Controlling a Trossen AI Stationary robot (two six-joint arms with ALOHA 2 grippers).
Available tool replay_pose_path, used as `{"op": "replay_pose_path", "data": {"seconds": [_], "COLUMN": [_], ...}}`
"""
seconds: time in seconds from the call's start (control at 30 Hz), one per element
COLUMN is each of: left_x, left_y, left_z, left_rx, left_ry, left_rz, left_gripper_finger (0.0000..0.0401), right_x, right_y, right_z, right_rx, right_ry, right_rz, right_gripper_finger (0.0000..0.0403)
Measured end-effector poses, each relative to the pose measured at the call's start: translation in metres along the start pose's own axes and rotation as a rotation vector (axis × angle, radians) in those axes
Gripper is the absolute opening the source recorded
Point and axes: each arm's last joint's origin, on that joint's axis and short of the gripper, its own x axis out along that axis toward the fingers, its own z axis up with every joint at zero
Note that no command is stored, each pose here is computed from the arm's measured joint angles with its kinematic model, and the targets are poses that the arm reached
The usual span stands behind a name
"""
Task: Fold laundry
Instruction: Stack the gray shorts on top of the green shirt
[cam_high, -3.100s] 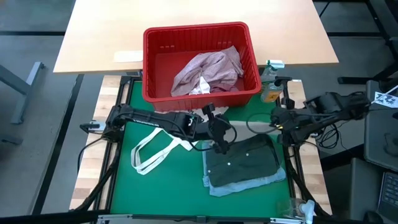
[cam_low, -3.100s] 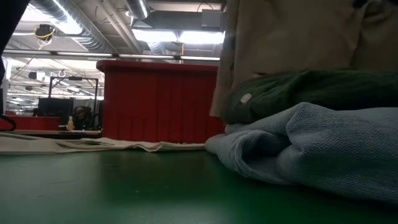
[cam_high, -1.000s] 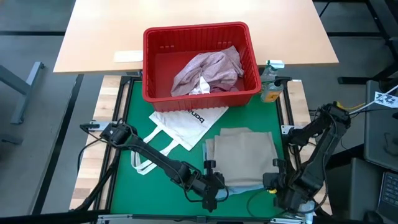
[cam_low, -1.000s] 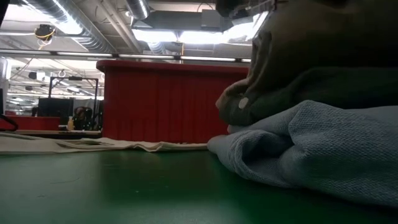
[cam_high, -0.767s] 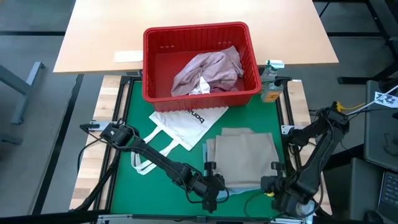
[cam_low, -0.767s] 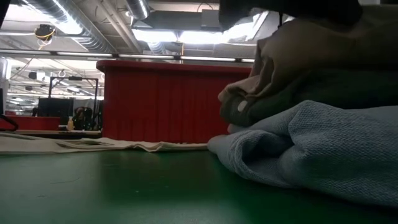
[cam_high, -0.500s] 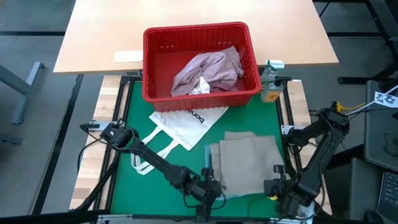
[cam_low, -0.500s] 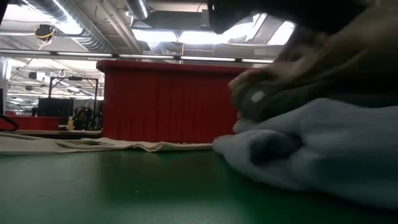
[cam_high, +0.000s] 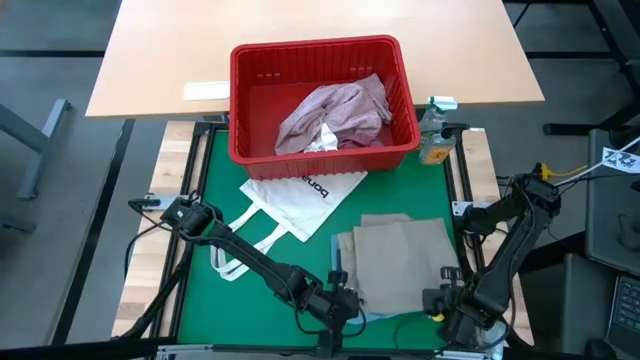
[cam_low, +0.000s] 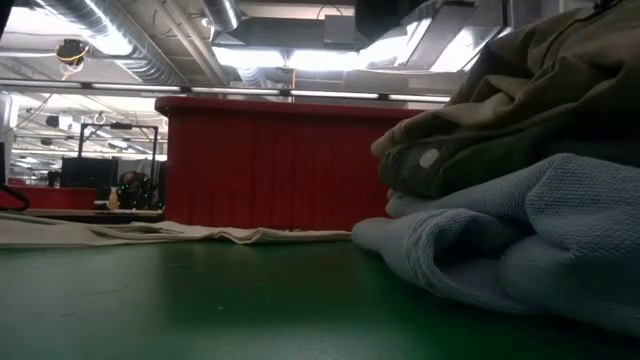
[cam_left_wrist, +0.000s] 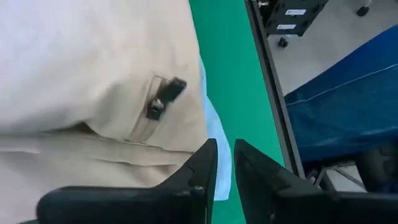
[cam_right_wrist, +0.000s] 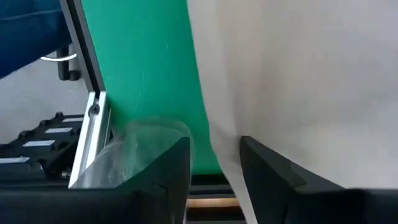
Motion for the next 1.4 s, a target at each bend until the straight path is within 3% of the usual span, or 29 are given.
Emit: {"op": "replay_pose_path", "data": {"seconds": [0.2,0.37,0.47,0.6,0.73,0.9,1.07,1.4], "left_x": [-0.015,-0.014,-0.014,-0.011,0.001,0.038,0.052,0.053], "left_y": [-0.001,0.007,0.016,0.031,0.036,0.036,0.041,0.064], "left_z": [0.013,0.022,0.029,0.033,0.029,0.001,-0.011,-0.015], "left_rx": [-0.006,0.022,0.032,0.007,-0.015,0.013,0.025,0.035], "left_ry": [-0.076,-0.146,-0.182,-0.192,-0.175,-0.061,0.003,0.102], "left_rz": [-0.017,0.016,0.064,0.115,0.130,0.159,0.193,0.286], "left_gripper_finger": [0.0040,0.0039,0.0039,0.0039,0.0039,0.0039,0.0039,0.0038], "right_x": [-0.010,-0.033,-0.038,-0.038,-0.022,0.016,0.048,0.053], "right_y": [0.000,0.003,-0.004,-0.019,-0.027,-0.032,-0.043,-0.060], "right_z": [-0.002,-0.003,-0.003,-0.005,-0.005,-0.004,-0.006,0.008], "right_rx": [-0.057,-0.101,-0.110,-0.101,-0.052,-0.044,-0.041,-0.040], "right_ry": [0.000,-0.087,-0.177,-0.243,-0.256,-0.220,-0.199,-0.203], "right_rz": [0.034,0.075,-0.015,-0.216,-0.270,-0.210,-0.176,-0.253], "right_gripper_finger": [0.0142,0.0143,0.0143,0.0143,0.0143,0.0143,0.0143,0.0143]}}
